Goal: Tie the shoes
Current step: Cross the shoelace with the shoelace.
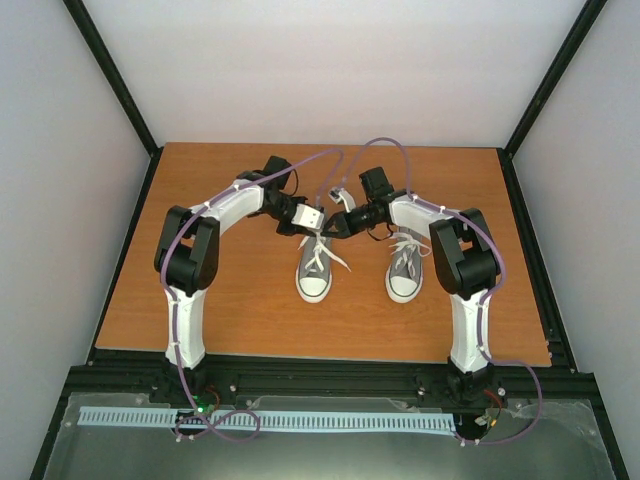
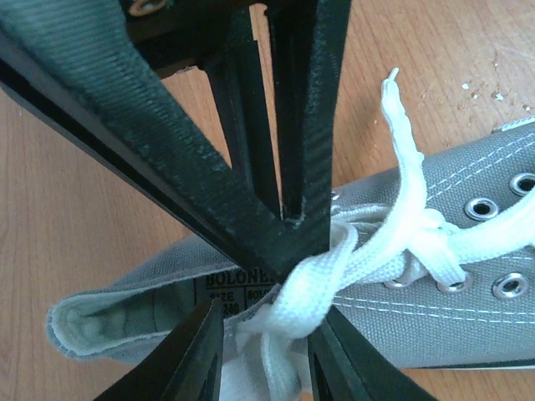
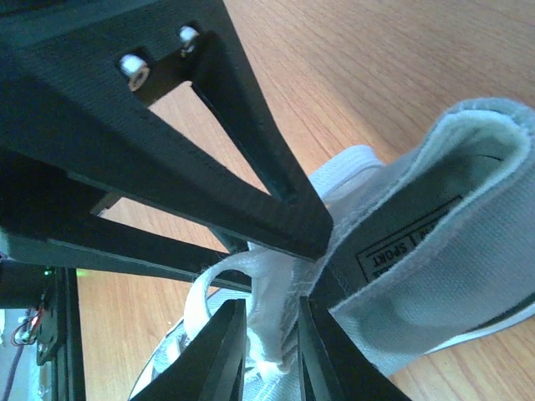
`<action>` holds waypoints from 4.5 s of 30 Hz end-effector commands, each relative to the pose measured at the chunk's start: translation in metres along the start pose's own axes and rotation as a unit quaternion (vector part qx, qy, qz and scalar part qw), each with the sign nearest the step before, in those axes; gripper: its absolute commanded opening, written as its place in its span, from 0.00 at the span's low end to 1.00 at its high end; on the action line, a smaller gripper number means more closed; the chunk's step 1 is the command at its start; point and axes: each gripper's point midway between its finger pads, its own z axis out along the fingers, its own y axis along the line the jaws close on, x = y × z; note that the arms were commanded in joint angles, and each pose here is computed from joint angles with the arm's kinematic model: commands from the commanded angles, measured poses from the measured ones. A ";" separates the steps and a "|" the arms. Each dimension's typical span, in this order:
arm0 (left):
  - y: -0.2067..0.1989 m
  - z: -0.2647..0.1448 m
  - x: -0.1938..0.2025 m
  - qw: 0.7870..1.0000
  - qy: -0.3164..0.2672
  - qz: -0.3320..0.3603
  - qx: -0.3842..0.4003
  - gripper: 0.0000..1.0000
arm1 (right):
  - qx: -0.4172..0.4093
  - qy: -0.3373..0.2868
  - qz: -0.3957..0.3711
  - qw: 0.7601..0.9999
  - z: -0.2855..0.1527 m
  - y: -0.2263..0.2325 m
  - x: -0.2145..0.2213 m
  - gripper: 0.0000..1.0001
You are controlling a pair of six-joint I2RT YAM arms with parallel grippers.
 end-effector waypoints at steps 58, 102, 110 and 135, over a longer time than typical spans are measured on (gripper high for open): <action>0.001 -0.024 -0.035 0.998 -0.064 -0.020 0.009 0.27 | -0.012 -0.017 -0.051 0.998 -0.004 0.010 -0.016 0.07; 0.002 -0.023 -0.033 0.998 -0.064 -0.025 -0.002 0.01 | -0.017 -0.011 -0.040 0.999 0.003 0.002 -0.012 0.19; 0.001 -0.022 -0.031 0.998 -0.062 -0.028 -0.001 0.01 | -0.045 0.001 -0.040 0.998 0.011 0.010 -0.007 0.20; 0.005 -0.027 -0.029 0.998 -0.059 -0.030 -0.009 0.17 | -0.015 -0.011 -0.052 0.998 -0.003 0.012 -0.019 0.03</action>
